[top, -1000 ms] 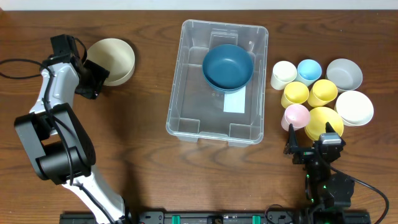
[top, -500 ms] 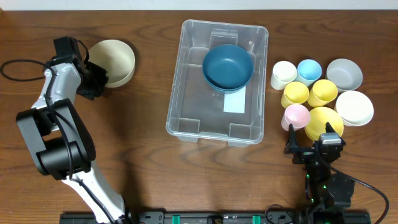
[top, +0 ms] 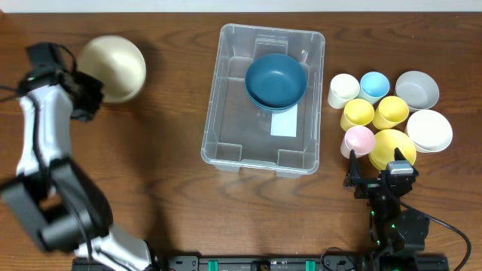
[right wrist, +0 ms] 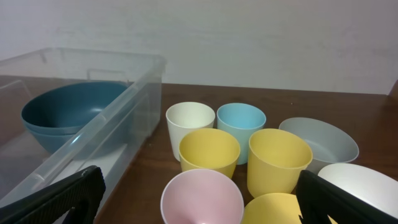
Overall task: Pack container
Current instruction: 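Lift the cream bowl and place it onto the teal bowls in the bin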
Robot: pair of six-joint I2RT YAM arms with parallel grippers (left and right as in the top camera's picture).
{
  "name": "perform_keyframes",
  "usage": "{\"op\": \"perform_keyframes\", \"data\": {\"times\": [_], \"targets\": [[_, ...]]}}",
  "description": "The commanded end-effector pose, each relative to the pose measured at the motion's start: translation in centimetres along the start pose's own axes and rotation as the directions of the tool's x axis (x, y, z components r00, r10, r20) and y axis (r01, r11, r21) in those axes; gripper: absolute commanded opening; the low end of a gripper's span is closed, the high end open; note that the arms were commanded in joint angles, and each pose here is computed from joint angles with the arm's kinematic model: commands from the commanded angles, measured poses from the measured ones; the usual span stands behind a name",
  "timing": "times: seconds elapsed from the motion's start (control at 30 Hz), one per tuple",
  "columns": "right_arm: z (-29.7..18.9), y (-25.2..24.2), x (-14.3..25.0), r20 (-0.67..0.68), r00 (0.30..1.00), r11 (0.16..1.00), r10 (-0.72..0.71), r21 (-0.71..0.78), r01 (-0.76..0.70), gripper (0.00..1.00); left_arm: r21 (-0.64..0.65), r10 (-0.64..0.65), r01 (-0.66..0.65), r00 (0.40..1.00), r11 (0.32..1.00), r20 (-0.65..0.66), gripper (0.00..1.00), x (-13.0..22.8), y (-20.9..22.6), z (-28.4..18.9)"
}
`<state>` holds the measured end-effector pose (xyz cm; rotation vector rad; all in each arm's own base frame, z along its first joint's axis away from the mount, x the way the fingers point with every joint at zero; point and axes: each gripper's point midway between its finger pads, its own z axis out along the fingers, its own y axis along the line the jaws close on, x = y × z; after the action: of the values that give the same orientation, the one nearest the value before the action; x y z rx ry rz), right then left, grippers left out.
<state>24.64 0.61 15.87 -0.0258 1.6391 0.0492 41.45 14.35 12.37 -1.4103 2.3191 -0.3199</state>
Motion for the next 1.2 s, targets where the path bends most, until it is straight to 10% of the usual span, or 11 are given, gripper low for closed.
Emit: {"op": "perform_keyframes", "data": {"times": [0.0, 0.3, 0.63, 1.17], "targets": [[0.0, 0.0, 0.0, 0.001, 1.000, 1.000, 0.011, -0.001, -0.011, 0.99, 0.130, 0.140, -0.159, 0.980, 0.979, 0.145, 0.06, -0.5, -3.8, -7.4], [0.0, 0.0, 0.0, 0.001, 1.000, 1.000, 0.011, -0.001, -0.011, 0.99, 0.308, 0.466, -0.557, 0.824, 0.772, 0.322, 0.06, 8.1, -12.7, -16.6], [0.0, 0.0, 0.0, 0.001, 1.000, 1.000, 0.010, -0.001, -0.010, 0.99, 0.484, 0.664, -0.735, 0.660, 0.475, 0.352, 0.06, 21.8, -22.1, -15.6], [0.0, 0.0, 0.0, 0.001, 1.000, 1.000, 0.010, -0.001, -0.010, 0.99, 0.412, 0.761, -0.787, 0.587, 0.458, 0.275, 0.06, 28.9, -24.4, -3.6]]}}
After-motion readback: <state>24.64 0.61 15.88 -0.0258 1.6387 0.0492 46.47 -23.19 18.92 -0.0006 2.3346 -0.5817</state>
